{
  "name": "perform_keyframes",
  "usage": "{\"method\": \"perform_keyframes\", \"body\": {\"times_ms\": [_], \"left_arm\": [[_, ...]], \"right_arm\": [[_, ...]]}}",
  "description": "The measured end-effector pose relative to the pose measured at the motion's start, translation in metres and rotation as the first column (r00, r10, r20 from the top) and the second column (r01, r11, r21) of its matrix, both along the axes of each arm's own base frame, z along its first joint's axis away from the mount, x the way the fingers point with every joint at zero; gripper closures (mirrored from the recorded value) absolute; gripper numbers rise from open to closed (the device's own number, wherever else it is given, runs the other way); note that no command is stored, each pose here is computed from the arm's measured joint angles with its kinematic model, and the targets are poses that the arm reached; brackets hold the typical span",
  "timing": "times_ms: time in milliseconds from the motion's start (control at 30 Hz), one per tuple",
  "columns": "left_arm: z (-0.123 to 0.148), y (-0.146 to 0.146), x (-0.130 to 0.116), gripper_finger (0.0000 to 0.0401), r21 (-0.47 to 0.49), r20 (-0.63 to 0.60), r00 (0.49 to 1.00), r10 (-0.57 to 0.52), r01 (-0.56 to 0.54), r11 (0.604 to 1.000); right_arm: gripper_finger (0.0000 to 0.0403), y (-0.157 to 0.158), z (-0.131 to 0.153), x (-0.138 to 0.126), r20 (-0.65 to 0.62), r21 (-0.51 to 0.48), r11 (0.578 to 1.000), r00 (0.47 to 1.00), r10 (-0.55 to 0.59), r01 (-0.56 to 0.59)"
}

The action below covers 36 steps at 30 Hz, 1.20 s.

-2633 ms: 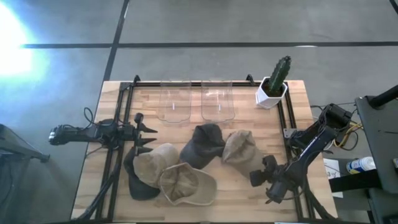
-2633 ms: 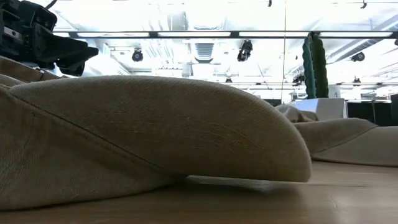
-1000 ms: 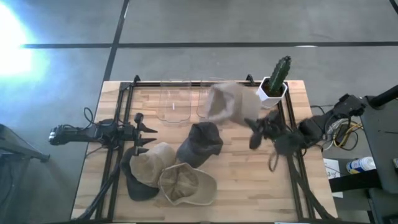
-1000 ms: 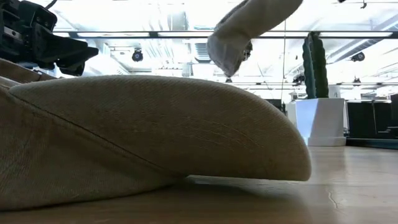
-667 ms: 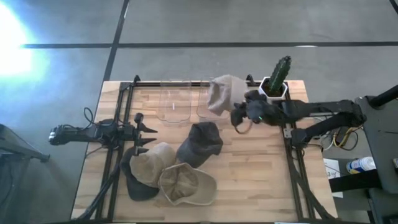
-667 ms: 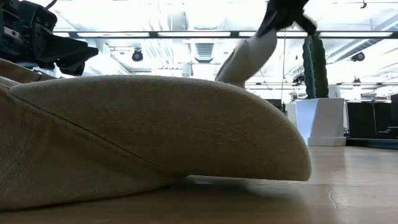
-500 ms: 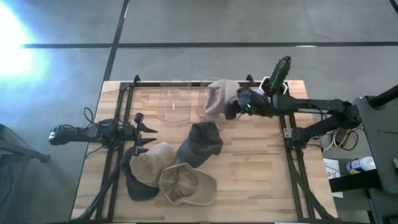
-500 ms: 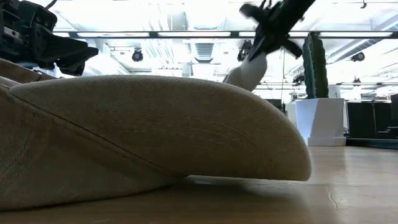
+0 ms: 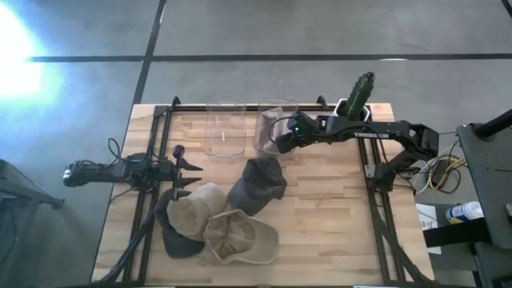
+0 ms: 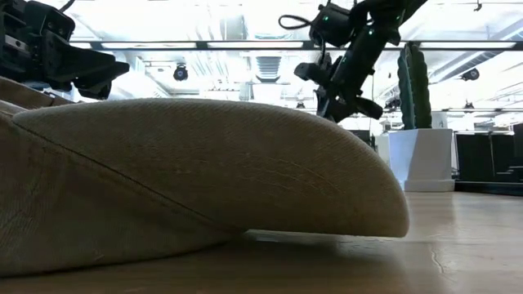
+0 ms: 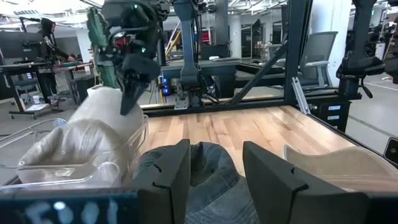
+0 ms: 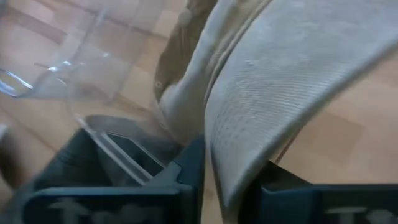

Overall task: Pick & Place hat
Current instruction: Put the top right brown cap into the right transparent bin, then put the middle brown cap into the right transparent bin

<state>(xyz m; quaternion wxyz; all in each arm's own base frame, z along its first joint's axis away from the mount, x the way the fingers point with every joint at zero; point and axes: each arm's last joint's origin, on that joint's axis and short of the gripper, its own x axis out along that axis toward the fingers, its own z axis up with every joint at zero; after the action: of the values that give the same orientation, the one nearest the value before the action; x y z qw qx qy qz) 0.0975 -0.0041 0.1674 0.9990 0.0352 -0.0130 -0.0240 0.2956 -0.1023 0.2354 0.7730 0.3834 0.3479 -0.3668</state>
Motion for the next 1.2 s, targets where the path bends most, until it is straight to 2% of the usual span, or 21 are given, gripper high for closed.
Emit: {"method": "perform_keyframes", "body": {"times_ms": [167, 367, 433, 500, 600, 700, 900, 1000, 1200], "left_arm": [[0.000, 0.000, 0.000, 0.0259, 0.000, 0.000, 1.000, 0.000, 0.000, 1.000], [0.000, 0.000, 0.000, 0.0259, 0.000, 0.000, 1.000, 0.000, 0.000, 1.000], [0.000, 0.000, 0.000, 0.0259, 0.000, 0.000, 1.000, 0.000, 0.000, 1.000], [0.000, 0.000, 0.000, 0.0259, 0.000, 0.000, 1.000, 0.000, 0.000, 1.000], [0.000, 0.000, 0.000, 0.0259, 0.000, 0.000, 1.000, 0.000, 0.000, 1.000], [0.000, 0.000, 0.000, 0.0259, 0.000, 0.000, 1.000, 0.000, 0.000, 1.000], [0.000, 0.000, 0.000, 0.0259, 0.000, 0.000, 1.000, 0.000, 0.000, 1.000], [0.000, 0.000, 0.000, 0.0259, 0.000, 0.000, 1.000, 0.000, 0.000, 1.000], [0.000, 0.000, 0.000, 0.0259, 0.000, -0.006, 1.000, 0.000, 0.000, 1.000]], "right_arm": [[0.0292, 0.000, 0.006, -0.003, -0.007, -0.016, 1.000, 1.000, -0.013, 0.013], [0.0240, 0.004, 0.038, -0.022, 0.004, -0.117, 0.993, 1.000, -0.020, 0.020], [0.0224, 0.011, 0.052, -0.027, 0.036, -0.146, 0.989, 0.999, 0.034, -0.029], [0.0213, 0.022, 0.064, -0.031, 0.076, -0.152, 0.980, 0.987, 0.140, -0.127], [0.0206, 0.043, 0.073, -0.035, 0.148, -0.071, 0.951, 0.940, 0.308, -0.300], [0.0207, 0.069, 0.065, -0.033, 0.179, 0.059, 0.907, 0.898, 0.401, -0.416], [0.0211, 0.130, 0.025, -0.017, 0.081, 0.143, 0.794, 0.806, 0.586, -0.591], [0.0211, 0.157, 0.005, -0.004, 0.081, 0.149, 0.745, 0.758, 0.647, -0.651], [0.0212, 0.211, -0.022, 0.019, 0.109, 0.126, 0.673, 0.684, 0.721, -0.729]]}}
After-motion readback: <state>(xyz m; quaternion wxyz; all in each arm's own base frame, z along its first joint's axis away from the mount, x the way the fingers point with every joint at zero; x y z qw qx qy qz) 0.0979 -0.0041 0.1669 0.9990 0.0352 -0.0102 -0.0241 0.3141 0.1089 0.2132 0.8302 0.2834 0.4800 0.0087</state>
